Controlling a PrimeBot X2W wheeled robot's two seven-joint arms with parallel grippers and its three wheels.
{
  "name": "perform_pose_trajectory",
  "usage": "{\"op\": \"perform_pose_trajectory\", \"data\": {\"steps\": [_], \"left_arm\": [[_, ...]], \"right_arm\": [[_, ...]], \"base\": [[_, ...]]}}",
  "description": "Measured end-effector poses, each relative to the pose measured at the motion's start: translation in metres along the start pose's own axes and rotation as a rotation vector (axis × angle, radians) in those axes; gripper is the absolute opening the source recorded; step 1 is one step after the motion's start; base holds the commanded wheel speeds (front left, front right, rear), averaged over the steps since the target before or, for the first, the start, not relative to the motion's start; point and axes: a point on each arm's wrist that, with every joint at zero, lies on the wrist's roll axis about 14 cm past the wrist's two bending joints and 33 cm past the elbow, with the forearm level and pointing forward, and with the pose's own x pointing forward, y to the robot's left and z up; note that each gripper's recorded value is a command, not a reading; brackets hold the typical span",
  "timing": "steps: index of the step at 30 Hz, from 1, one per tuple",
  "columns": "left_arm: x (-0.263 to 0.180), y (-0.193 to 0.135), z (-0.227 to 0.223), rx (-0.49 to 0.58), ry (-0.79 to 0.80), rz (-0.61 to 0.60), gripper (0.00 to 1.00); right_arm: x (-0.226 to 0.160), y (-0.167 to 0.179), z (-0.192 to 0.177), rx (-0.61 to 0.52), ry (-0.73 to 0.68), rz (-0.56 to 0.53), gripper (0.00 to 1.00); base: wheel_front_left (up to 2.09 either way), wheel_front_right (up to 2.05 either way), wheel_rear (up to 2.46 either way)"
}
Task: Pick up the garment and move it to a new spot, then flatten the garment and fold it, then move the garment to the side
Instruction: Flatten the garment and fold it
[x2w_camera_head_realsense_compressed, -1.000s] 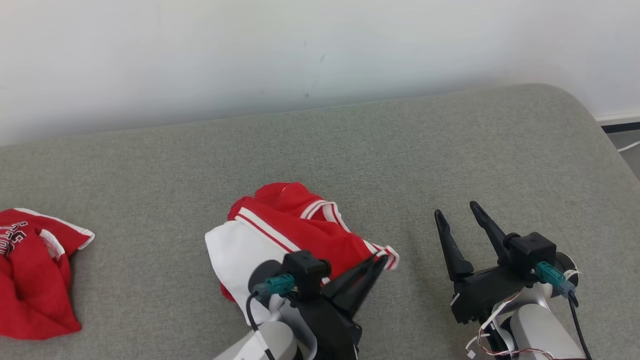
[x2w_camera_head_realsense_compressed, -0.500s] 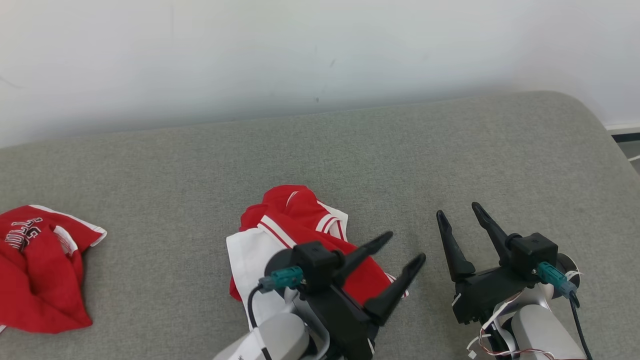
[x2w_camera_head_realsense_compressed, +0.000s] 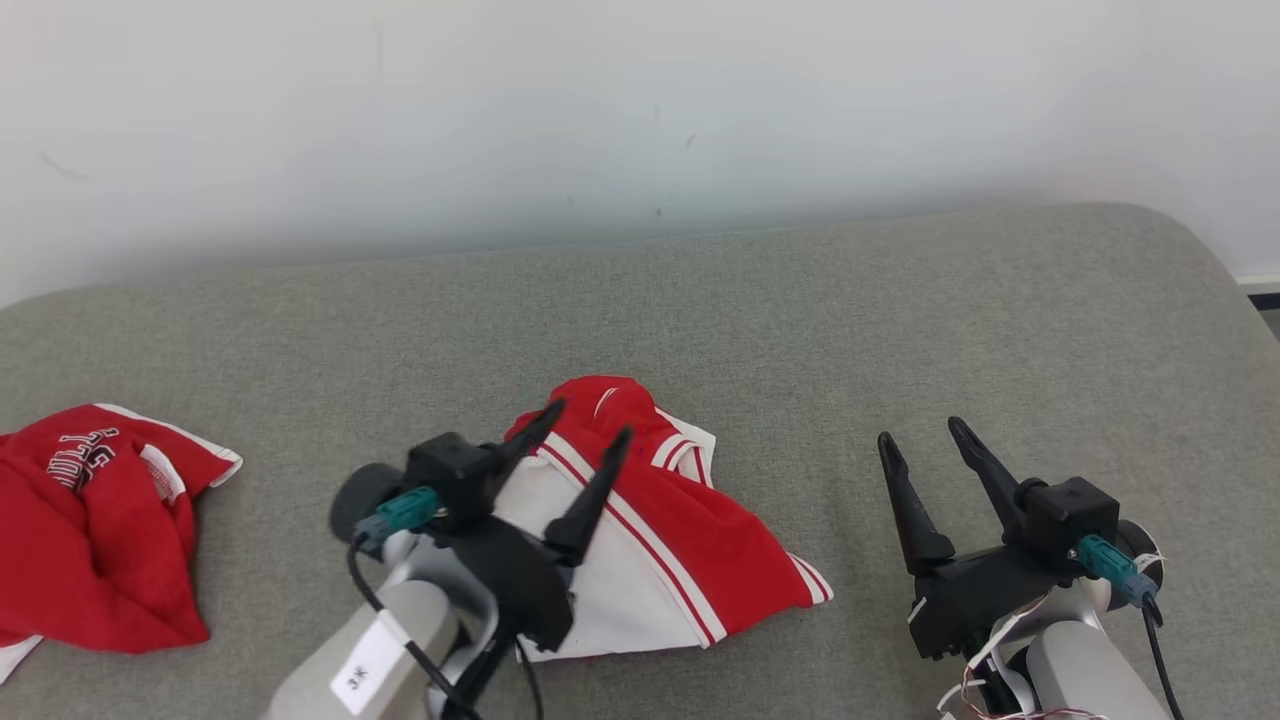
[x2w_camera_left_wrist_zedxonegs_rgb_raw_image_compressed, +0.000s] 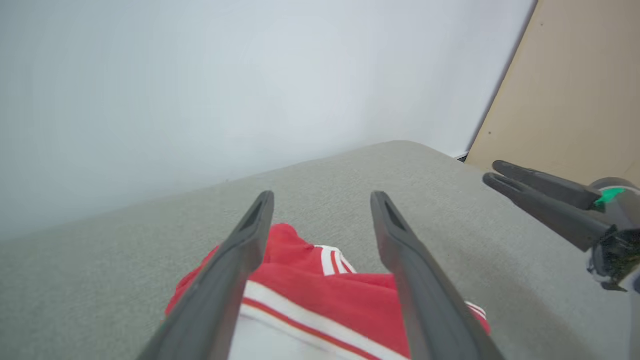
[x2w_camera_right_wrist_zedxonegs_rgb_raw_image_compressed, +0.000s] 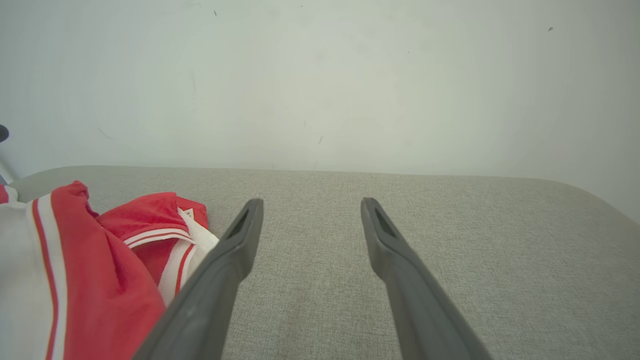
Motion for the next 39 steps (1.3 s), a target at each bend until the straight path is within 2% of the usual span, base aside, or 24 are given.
{"op": "perform_pose_trajectory", "data": {"steps": [9, 15, 18, 19, 20, 21, 26, 30, 36, 39], "left_arm": [[-0.025, 0.043, -0.027, 0.032, 0.115, 0.114, 1.00], [-0.039, 0.047, -0.060, -0.022, 0.218, 0.139, 1.00], [-0.038, 0.044, -0.064, -0.059, 0.220, 0.138, 1.00], [-0.038, 0.042, -0.066, -0.066, 0.224, 0.136, 0.45], [-0.038, 0.040, -0.068, -0.066, 0.230, 0.127, 0.18], [-0.038, 0.039, -0.069, -0.063, 0.234, 0.124, 0.00], [-0.026, 0.022, -0.055, -0.059, 0.184, 0.067, 0.00], [-0.005, -0.019, -0.022, -0.080, 0.077, -0.049, 0.00], [0.011, -0.069, 0.022, -0.194, -0.061, -0.177, 0.00], [0.012, -0.084, 0.026, -0.214, -0.070, -0.220, 0.00]], "right_arm": [[0.001, 0.008, 0.000, 0.001, 0.000, 0.021, 1.00], [0.001, 0.010, -0.002, 0.000, 0.005, 0.028, 1.00], [0.001, 0.008, -0.002, 0.000, 0.007, 0.024, 1.00], [0.001, 0.008, -0.002, 0.000, 0.007, 0.022, 1.00], [0.001, 0.008, -0.002, -0.001, 0.007, 0.022, 1.00], [0.001, 0.007, -0.002, -0.001, 0.007, 0.021, 1.00], [0.001, 0.007, -0.002, -0.004, 0.005, 0.022, 1.00], [0.000, 0.009, 0.001, -0.006, -0.001, 0.025, 1.00], [-0.004, 0.005, 0.003, -0.007, -0.006, 0.015, 1.00], [-0.005, 0.002, 0.003, -0.006, -0.008, 0.005, 1.00]], "base": [[0.00, 0.00, 0.00], [0.00, 0.00, 0.00], [0.00, 0.00, 0.00], [0.00, 0.00, 0.00], [0.00, 0.00, 0.00], [0.00, 0.00, 0.00], [0.00, 0.00, 0.00], [0.00, 0.00, 0.00], [0.00, 0.00, 0.00], [0.00, 0.00, 0.00]]}}
